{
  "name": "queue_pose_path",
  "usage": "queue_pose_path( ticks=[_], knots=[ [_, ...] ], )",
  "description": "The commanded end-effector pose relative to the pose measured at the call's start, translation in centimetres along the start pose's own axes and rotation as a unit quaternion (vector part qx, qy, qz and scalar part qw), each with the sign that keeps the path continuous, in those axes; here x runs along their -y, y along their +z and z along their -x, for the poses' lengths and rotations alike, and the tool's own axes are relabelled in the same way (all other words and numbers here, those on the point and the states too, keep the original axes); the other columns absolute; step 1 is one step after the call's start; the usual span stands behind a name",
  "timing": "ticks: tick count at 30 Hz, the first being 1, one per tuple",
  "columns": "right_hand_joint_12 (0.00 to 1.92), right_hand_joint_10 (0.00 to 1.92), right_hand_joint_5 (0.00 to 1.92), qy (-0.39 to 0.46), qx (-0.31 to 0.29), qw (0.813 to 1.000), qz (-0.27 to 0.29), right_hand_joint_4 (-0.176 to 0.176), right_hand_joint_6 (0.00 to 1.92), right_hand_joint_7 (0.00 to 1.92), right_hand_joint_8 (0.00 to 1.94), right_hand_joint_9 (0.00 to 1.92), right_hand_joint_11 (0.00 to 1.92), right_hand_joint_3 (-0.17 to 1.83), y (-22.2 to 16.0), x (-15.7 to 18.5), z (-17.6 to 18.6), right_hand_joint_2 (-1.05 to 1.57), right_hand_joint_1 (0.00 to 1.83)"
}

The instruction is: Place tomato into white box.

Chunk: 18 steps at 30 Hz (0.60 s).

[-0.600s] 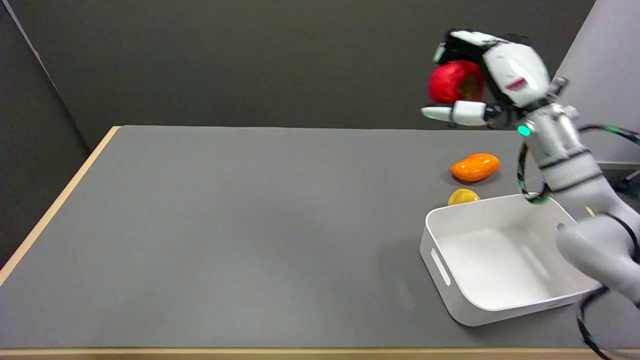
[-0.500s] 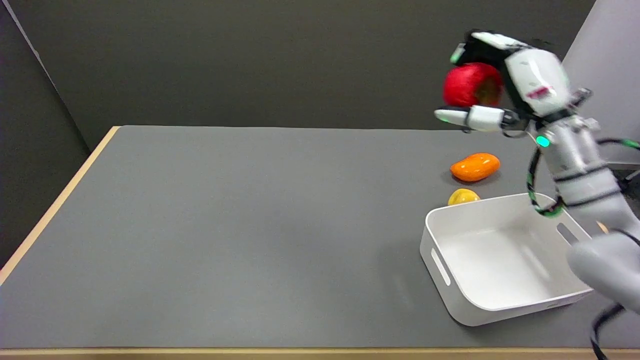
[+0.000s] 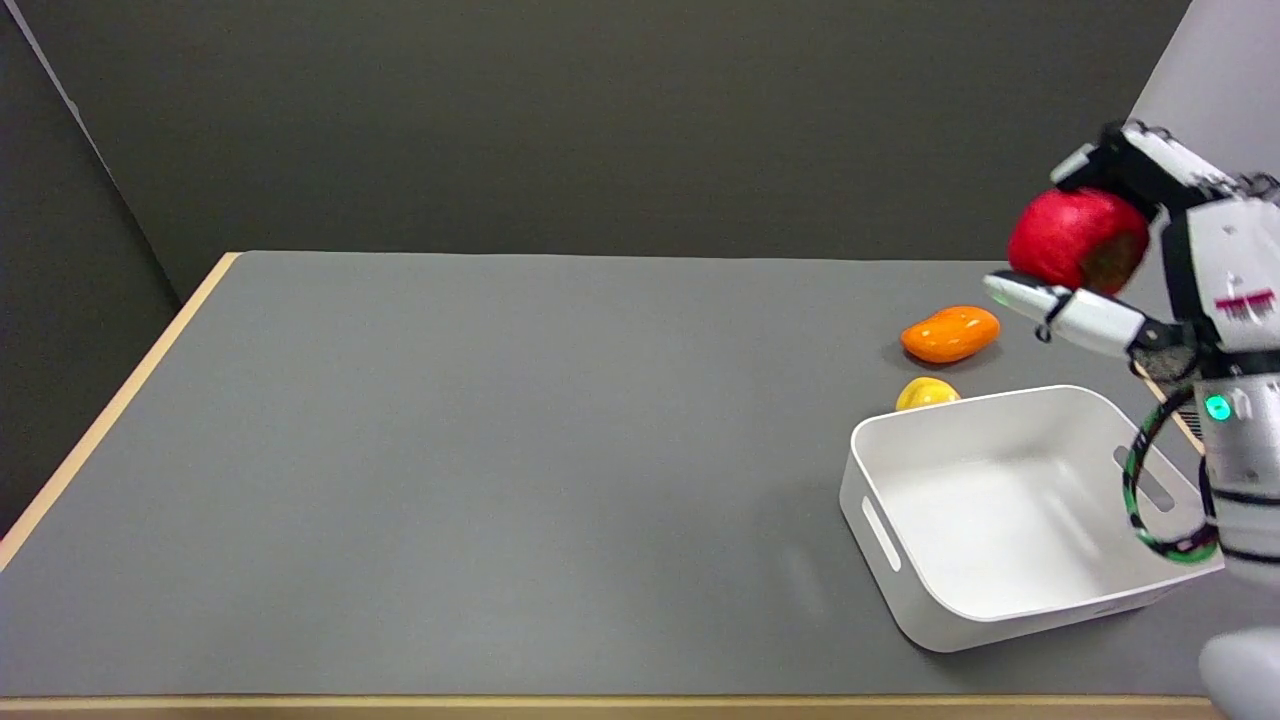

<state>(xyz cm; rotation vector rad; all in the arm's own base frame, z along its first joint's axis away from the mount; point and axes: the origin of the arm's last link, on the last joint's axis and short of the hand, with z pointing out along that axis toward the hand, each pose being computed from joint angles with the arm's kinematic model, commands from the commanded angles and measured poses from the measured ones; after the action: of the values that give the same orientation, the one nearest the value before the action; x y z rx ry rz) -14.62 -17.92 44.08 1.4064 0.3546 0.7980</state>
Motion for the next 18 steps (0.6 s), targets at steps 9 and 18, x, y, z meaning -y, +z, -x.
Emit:
queue_pose_path(
  ticks=[9, 18],
  knots=[
    [1.72, 1.41, 0.64, -0.001, -0.078, 0.991, 0.109, 0.176, 1.35, 0.79, 1.42, 0.77, 0.75, 0.34, -12.2, -1.6, -0.2, 1.01, 1.48],
    [1.72, 1.41, 0.64, -0.007, -0.077, 0.991, 0.108, 0.176, 1.35, 0.79, 1.42, 0.77, 0.75, 0.34, -12.2, -2.1, 0.2, 1.01, 1.48]
  ],
)
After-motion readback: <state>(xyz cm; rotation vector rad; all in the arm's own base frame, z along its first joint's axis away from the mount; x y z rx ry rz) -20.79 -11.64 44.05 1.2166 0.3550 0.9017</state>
